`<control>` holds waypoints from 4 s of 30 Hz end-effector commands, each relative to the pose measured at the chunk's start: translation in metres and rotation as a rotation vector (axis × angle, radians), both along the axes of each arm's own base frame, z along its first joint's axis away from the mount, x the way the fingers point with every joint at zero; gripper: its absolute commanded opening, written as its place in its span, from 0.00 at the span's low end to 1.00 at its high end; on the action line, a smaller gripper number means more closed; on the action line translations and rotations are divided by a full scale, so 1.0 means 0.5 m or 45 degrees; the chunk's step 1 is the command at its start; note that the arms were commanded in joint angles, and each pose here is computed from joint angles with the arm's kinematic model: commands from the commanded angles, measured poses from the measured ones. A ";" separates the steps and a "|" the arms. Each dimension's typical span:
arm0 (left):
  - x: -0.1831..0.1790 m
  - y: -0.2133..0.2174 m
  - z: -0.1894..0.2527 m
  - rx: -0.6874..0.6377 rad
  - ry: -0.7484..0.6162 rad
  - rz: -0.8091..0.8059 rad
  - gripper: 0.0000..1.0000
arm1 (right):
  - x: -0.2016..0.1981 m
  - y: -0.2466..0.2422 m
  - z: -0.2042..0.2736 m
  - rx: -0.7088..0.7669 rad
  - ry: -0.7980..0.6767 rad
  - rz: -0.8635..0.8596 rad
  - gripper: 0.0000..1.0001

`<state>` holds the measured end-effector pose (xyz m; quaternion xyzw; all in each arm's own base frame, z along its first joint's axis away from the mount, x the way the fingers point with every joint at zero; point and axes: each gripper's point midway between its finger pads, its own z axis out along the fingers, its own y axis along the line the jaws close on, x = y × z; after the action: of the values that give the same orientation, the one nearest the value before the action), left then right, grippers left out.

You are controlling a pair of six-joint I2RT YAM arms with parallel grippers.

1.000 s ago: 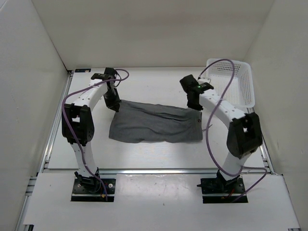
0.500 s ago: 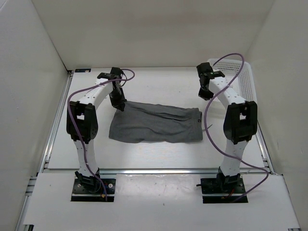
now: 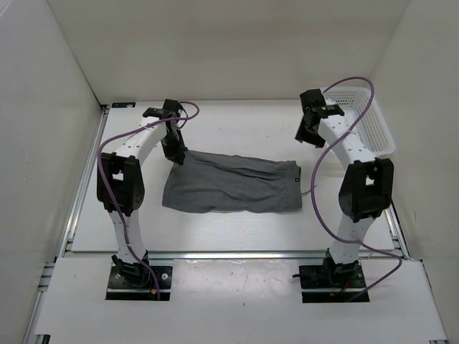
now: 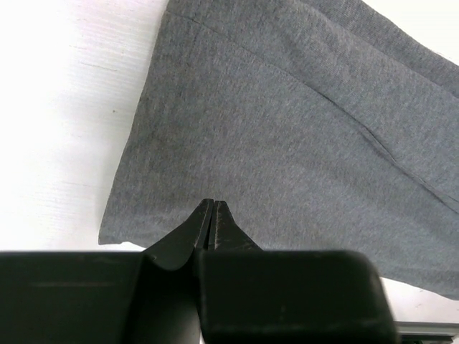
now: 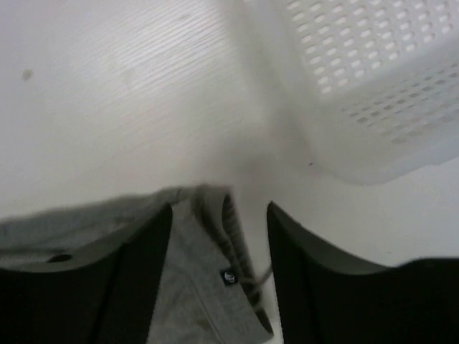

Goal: Fold and stack the shorts
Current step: Fold the shorts

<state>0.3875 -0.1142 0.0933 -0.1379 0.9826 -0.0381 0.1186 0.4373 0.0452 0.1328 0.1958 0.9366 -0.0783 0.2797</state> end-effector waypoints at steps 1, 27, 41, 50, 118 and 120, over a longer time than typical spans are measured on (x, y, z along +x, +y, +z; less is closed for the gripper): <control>0.001 0.007 0.077 -0.015 -0.125 0.029 0.13 | -0.028 0.078 0.097 0.067 -0.147 0.152 0.65; -0.100 0.107 -0.022 0.017 -0.072 0.169 0.95 | -0.330 0.141 -0.017 0.297 -0.003 0.373 1.00; -0.087 0.000 -0.119 -0.232 0.111 -0.053 0.10 | -0.348 0.096 0.003 0.204 -0.036 0.334 1.00; -0.068 0.167 0.003 0.161 -0.017 0.125 0.10 | -0.357 0.077 0.001 0.170 -0.031 0.304 1.00; -0.233 0.203 0.282 0.065 -0.358 0.230 0.95 | -0.115 0.459 -0.056 -0.362 -0.009 0.753 0.17; -0.232 0.204 0.282 0.056 -0.357 0.237 0.95 | -0.116 0.432 -0.022 -0.325 -0.045 0.695 0.07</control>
<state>0.2751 -0.0121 0.2268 -0.2279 0.9417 -0.0105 0.2473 0.3728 0.2805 0.0748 -0.1431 0.9402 -0.1157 0.2865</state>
